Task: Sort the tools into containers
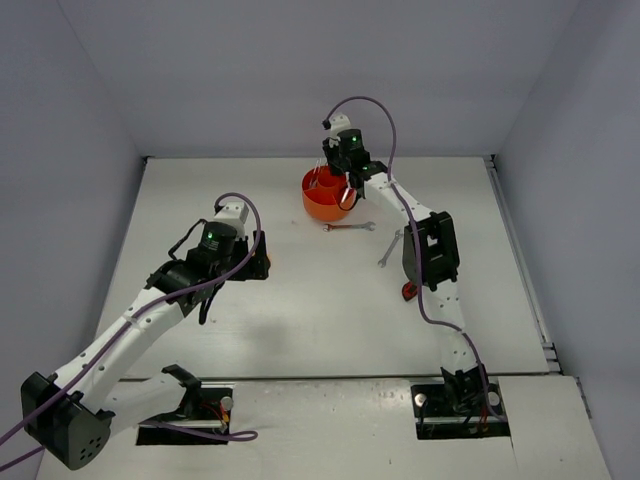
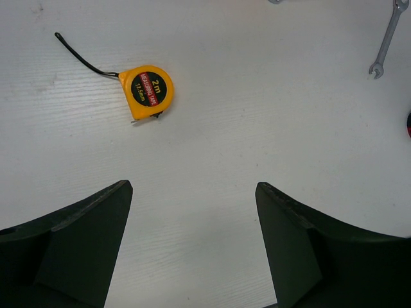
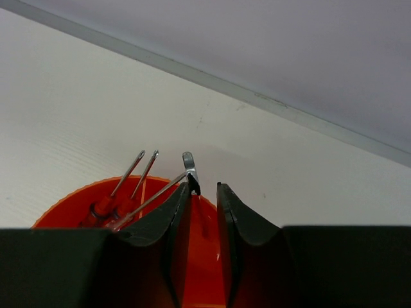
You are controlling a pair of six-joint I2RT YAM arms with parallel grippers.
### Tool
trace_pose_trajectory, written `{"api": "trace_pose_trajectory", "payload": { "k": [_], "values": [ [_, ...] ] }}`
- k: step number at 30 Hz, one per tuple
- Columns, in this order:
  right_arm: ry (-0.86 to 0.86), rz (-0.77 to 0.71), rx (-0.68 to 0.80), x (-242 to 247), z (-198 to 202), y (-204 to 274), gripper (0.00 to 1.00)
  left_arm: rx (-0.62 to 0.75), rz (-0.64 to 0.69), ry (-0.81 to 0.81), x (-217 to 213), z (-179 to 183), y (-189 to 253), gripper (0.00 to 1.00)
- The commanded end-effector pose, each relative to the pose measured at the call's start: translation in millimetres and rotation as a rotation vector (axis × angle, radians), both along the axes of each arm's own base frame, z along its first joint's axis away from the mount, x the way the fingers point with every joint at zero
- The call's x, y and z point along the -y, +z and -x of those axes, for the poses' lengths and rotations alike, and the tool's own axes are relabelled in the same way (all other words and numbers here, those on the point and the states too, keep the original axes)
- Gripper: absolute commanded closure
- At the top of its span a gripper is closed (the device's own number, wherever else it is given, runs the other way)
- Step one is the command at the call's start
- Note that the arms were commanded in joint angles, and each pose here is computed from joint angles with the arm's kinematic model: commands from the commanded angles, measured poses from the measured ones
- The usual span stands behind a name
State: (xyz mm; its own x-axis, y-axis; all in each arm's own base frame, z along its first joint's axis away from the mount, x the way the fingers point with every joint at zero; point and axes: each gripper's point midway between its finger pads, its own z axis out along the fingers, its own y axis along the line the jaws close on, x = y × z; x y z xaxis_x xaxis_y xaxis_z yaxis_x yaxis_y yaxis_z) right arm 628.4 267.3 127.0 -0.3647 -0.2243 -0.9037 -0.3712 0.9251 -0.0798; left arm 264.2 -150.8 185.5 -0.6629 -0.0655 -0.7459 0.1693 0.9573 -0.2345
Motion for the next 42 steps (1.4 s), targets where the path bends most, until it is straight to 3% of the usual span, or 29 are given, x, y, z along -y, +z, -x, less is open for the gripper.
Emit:
{"api": "trace_pose_trajectory", "payload": {
  "k": [1, 10, 18, 22, 31, 36, 42],
  "values": [
    [-0.068, -0.079, 0.185, 19.9, 1.0, 109.3, 0.76, 0.054, 0.013, 0.0, 0.3, -4.3, 15.9, 0.25],
    [-0.214, -0.195, 0.225, 68.0, 43.8, 180.3, 0.55, 0.076, -0.022, -0.012, 0.7, -12.4, 22.8, 0.25],
    [-0.53, -0.247, 0.052, 139.9, 112.9, 135.0, 0.5, 0.081, -0.058, -0.023, 4.6, -26.0, 22.8, 0.25],
    [-0.644, -0.229, -0.155, 161.1, 163.1, 65.1, 0.41, 0.073, -0.073, -0.022, 5.6, -31.6, 19.0, 0.25],
    [-0.847, -0.328, -0.443, 173.9, 228.8, -27.2, 0.47, 0.063, -0.087, -0.035, 8.6, -35.4, 15.5, 0.25],
    [-0.9, -0.331, -0.518, 175.5, 229.0, -56.5, 0.56, 0.058, -0.082, -0.039, 8.4, -32.8, 13.5, 0.25],
    [-0.911, -0.306, -0.566, 173.5, 214.1, -77.1, 0.59, 0.048, -0.078, -0.039, 4.9, -24.7, 10.9, 0.25]
  ]
}}
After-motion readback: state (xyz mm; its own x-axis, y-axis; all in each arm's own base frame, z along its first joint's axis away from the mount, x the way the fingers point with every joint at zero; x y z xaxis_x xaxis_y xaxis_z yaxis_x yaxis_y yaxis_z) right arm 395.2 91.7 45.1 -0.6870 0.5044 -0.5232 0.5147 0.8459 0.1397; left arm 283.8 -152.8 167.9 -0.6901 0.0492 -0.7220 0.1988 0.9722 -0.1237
